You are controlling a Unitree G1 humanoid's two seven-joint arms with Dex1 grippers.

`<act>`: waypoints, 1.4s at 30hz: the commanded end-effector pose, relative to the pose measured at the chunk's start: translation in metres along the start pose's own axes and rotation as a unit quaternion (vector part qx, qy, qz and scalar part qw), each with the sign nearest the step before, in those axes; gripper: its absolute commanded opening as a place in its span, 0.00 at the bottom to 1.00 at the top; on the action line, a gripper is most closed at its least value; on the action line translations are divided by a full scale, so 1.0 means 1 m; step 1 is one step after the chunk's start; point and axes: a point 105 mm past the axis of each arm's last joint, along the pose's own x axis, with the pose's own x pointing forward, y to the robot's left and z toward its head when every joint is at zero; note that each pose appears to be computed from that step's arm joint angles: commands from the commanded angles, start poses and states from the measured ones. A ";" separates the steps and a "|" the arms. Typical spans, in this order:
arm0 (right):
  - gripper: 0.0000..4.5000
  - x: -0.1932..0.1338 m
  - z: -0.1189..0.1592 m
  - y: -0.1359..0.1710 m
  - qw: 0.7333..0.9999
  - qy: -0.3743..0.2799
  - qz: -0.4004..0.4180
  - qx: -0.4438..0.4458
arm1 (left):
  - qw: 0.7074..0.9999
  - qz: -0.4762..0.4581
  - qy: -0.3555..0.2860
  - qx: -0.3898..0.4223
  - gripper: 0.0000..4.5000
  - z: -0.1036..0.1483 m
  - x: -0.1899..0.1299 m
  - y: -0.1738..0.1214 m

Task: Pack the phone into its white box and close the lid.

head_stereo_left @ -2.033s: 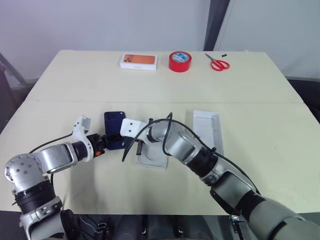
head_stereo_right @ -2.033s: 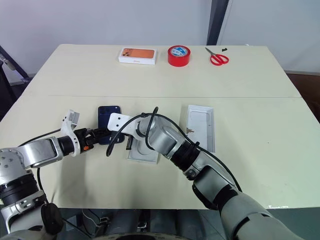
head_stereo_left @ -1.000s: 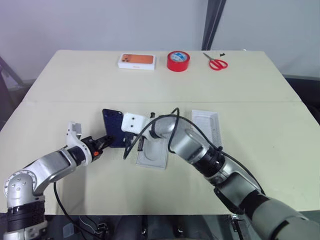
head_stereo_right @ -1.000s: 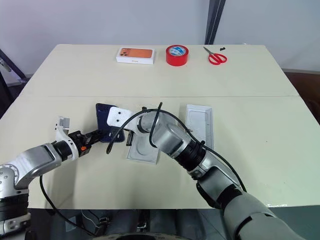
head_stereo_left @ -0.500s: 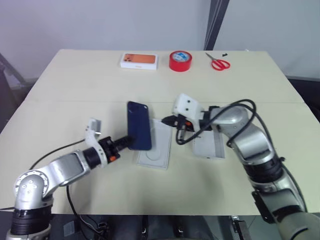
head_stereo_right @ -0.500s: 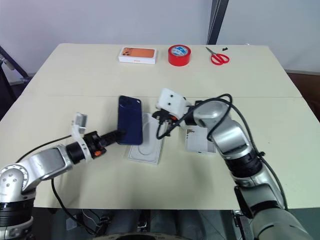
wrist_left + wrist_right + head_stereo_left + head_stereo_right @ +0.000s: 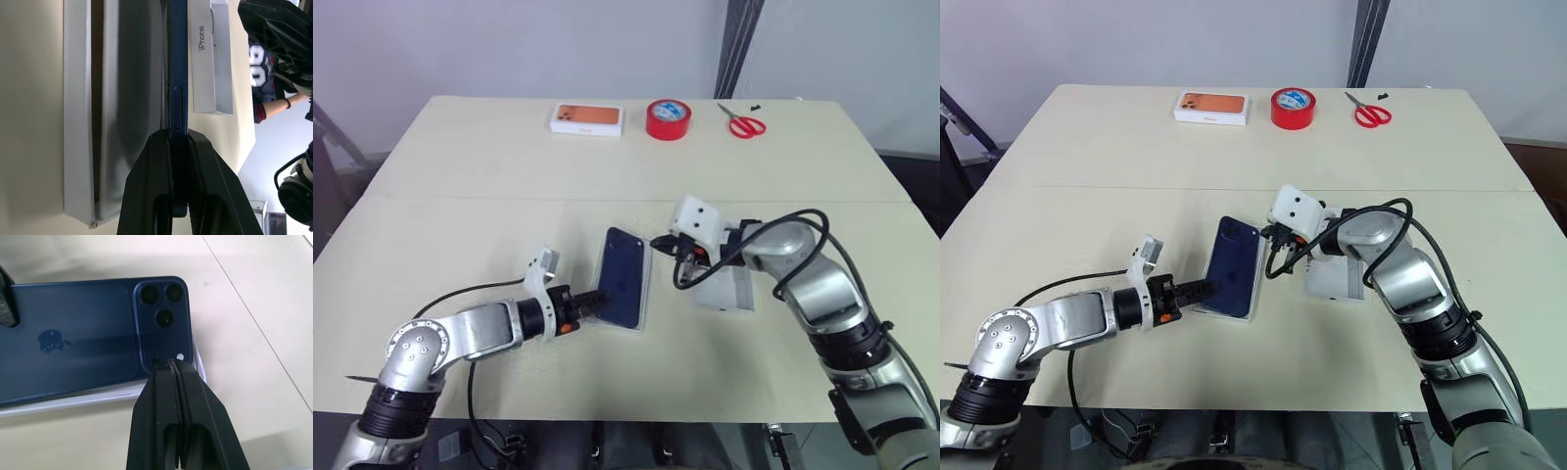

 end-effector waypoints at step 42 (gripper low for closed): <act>0.00 0.013 -0.030 0.018 0.990 0.127 0.012 -0.067 | 0.862 0.122 0.039 0.491 0.03 0.044 -0.020 0.031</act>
